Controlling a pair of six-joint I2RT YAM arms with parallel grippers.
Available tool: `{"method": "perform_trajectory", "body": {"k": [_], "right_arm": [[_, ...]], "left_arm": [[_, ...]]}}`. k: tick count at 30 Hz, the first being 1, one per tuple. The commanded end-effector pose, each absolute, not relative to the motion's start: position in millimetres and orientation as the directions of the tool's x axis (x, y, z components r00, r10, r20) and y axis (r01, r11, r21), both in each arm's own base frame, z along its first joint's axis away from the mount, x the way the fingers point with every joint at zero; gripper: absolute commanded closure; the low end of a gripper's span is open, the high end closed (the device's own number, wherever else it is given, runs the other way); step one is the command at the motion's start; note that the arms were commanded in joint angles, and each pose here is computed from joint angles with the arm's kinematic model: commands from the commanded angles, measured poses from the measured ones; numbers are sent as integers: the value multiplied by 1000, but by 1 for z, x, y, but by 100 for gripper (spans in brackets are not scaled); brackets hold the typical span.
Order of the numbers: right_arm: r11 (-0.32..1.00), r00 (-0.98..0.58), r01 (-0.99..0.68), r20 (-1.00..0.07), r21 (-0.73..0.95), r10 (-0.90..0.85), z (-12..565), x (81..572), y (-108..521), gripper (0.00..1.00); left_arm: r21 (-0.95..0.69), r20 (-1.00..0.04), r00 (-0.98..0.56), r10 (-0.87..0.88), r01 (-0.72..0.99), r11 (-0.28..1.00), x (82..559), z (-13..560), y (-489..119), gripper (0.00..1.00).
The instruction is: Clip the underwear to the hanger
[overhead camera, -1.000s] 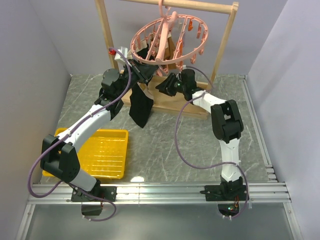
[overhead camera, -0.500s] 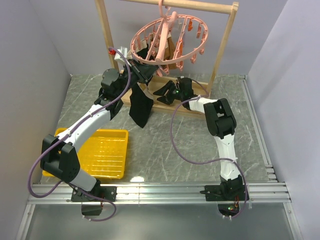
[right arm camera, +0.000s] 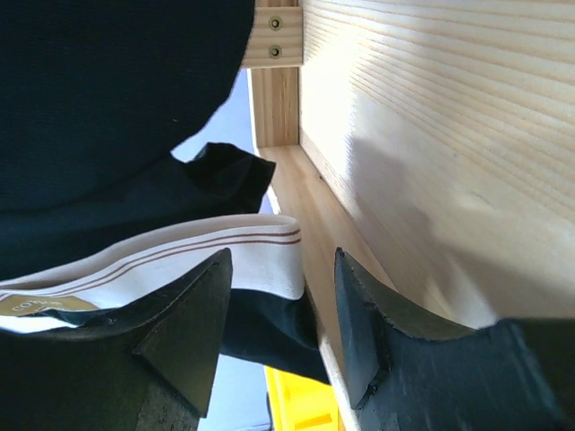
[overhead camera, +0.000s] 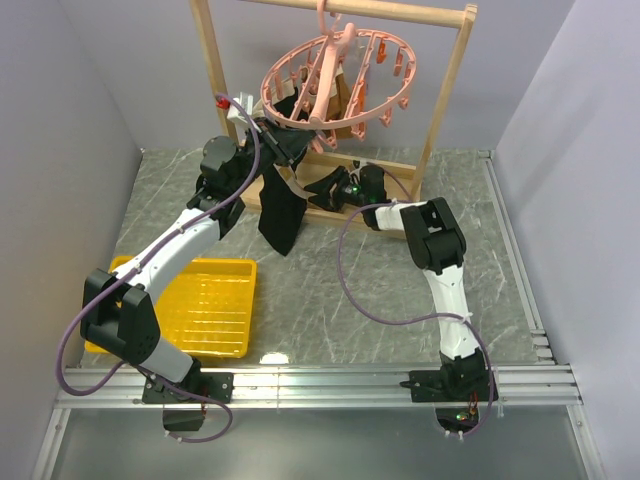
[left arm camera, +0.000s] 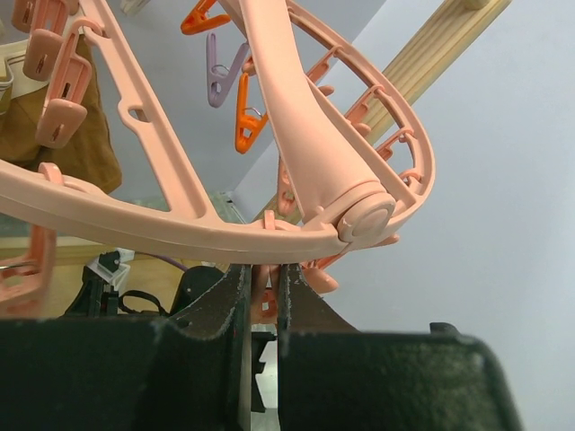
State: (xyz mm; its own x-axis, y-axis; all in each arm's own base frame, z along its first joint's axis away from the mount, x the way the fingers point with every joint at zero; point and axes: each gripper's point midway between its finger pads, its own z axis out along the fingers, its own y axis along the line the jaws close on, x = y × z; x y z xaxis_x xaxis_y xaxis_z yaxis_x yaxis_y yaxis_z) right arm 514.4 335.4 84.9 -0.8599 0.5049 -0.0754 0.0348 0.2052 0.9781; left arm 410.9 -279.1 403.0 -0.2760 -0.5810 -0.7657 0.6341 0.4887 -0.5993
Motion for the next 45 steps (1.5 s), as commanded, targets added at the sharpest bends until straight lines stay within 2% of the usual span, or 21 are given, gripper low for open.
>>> {"method": "perform_trajectory", "body": {"k": [1, 7, 16, 19, 27, 28, 30, 34, 38, 42, 45], "right_arm": [[143, -865, 4, -68, 990, 497, 91, 514, 338, 44], [114, -864, 21, -39, 993, 502, 84, 514, 342, 45], [16, -875, -42, -45, 999, 482, 101, 509, 354, 51], [-16, -880, -64, -49, 998, 473, 107, 507, 355, 58], [-74, -876, -151, -99, 986, 472, 130, 485, 344, 89], [-86, -873, -196, -134, 977, 469, 147, 481, 342, 96], [-70, -865, -233, -174, 970, 470, 153, 475, 338, 100], [12, -826, -362, -327, 932, 459, 192, 463, 326, 100], [176, -733, -528, -551, 831, 399, 207, 442, 315, 100], [236, -697, -592, -636, 771, 332, 212, 423, 309, 100], [352, -631, -648, -735, 676, 250, 207, 418, 300, 100]], "left_arm": [[-572, -757, -232, -611, 686, 449, 396, 441, -274, 100], [-578, -750, -235, -618, 686, 442, 397, 440, -273, 100], [-599, -741, -250, -623, 666, 445, 400, 434, -269, 100], [-605, -737, -255, -625, 660, 444, 402, 433, -269, 100], [-600, -744, -251, -620, 660, 453, 403, 431, -267, 100], [-598, -744, -248, -620, 660, 454, 403, 432, -267, 100], [-599, -748, -250, -615, 653, 463, 404, 428, -266, 100], [-601, -753, -250, -609, 638, 481, 404, 423, -262, 100], [-595, -765, -246, -595, 622, 508, 406, 417, -258, 100], [-595, -773, -251, -582, 605, 529, 409, 412, -256, 100], [-598, -776, -256, -577, 592, 540, 411, 407, -255, 100]]}}
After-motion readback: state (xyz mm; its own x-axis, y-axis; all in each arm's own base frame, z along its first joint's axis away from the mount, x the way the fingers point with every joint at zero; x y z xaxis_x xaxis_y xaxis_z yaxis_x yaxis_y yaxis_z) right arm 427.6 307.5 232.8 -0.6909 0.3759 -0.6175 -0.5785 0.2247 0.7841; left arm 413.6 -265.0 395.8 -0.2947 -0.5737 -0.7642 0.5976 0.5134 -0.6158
